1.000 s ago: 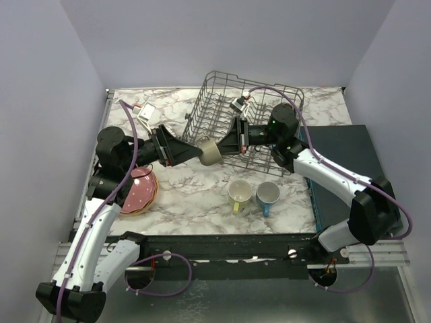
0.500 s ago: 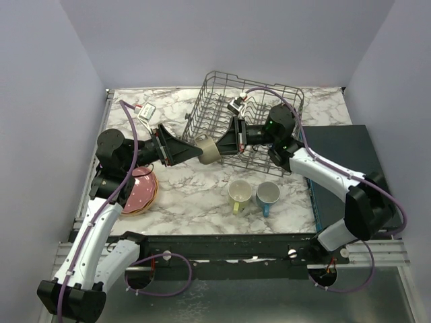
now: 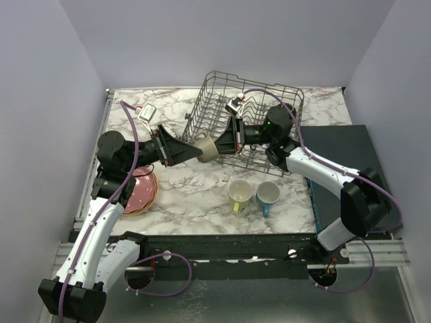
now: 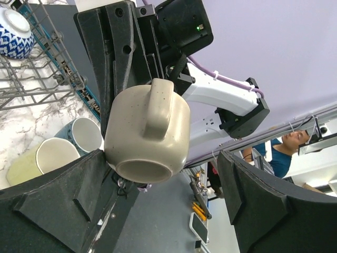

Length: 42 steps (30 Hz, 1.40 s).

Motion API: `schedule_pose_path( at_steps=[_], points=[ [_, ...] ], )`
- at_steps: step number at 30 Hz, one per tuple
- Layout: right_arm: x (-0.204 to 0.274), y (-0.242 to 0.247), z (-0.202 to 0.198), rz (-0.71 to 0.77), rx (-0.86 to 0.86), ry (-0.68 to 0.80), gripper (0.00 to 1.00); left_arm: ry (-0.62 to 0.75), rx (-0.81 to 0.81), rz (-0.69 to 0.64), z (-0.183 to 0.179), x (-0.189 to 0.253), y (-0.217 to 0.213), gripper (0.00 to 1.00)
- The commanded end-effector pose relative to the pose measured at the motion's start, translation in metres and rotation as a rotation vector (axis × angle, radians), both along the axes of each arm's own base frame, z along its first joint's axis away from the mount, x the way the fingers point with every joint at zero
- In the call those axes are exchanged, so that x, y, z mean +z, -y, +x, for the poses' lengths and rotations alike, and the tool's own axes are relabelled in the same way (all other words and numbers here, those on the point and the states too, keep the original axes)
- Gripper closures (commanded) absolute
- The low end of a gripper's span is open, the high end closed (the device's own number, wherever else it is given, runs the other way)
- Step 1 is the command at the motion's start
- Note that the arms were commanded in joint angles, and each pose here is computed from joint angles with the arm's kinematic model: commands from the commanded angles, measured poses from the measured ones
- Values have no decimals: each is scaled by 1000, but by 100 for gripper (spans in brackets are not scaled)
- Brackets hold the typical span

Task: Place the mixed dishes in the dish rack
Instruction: Turn the cup upside down in the dish rack.

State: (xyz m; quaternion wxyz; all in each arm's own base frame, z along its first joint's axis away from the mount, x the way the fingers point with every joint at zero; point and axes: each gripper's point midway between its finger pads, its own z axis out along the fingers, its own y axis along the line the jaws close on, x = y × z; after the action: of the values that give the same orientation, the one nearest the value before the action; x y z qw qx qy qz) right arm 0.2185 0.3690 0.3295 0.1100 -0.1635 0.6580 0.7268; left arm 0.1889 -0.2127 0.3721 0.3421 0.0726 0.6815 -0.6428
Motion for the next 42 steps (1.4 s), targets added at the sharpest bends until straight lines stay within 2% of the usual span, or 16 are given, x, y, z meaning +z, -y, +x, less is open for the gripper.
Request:
schedule_pose_path(
  at_steps=[1,23,32,38,42],
  points=[
    [12,-8,0,35,9,29,99,46,-32,-11,-8,6,0,6],
    [9,-15,0,18,3,24,99,27,-28,-11,-4,-1,1,15],
    [6,-17,0,9,2,18,99,29,-35,-11,-5,-1,1,32],
    [5,-18,0,5,-1,17,99,37,-50,-13,-7,1,2,54],
    [4,-17,0,1,-6,13,95,38,-55,-14,-7,2,2,61]
  ],
)
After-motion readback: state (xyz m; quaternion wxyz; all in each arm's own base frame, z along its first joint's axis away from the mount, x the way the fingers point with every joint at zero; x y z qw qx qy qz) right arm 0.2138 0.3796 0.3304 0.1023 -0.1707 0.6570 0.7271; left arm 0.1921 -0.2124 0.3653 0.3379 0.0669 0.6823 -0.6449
